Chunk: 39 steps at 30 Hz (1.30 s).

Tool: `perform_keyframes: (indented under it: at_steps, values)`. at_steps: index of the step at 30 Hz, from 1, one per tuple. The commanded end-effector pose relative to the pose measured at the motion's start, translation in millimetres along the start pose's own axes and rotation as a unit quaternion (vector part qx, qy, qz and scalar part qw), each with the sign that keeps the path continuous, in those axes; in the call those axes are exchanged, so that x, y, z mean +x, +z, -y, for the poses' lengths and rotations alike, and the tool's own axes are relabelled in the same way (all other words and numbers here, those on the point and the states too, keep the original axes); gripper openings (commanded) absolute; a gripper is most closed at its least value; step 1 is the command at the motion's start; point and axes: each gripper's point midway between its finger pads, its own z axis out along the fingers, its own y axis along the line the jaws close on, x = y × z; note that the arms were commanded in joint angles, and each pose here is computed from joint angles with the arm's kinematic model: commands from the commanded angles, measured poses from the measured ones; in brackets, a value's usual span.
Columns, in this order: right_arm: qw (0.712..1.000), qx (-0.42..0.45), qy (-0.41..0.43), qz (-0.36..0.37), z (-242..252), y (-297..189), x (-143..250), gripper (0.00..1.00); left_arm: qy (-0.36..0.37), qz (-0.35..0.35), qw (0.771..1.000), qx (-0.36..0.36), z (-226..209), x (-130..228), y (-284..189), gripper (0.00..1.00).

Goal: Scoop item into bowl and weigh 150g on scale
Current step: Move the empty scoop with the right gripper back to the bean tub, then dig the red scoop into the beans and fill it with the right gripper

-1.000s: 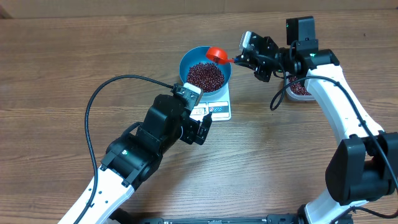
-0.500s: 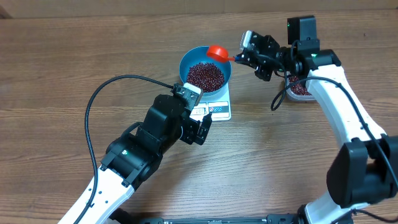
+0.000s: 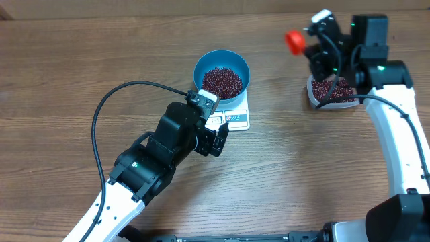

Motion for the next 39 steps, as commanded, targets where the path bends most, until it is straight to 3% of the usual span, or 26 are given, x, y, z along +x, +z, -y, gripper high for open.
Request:
perform_keyframes:
  at_steps: [1,21,39]
  values:
    - [0.992,0.092,0.078,-0.032,44.7,-15.8,17.6,0.04,0.006,0.000,1.000,-0.003,-2.1,1.4,0.4,0.99]
    - [0.977,0.072,0.135,-0.150,46.6,-29.4,86.5,0.04,0.006,0.000,1.000,-0.003,-2.1,1.2,0.4,1.00]
    - [0.959,0.041,0.151,-0.237,47.4,28.7,134.6,0.04,0.006,0.000,1.000,-0.003,-2.1,1.2,0.4,0.99]
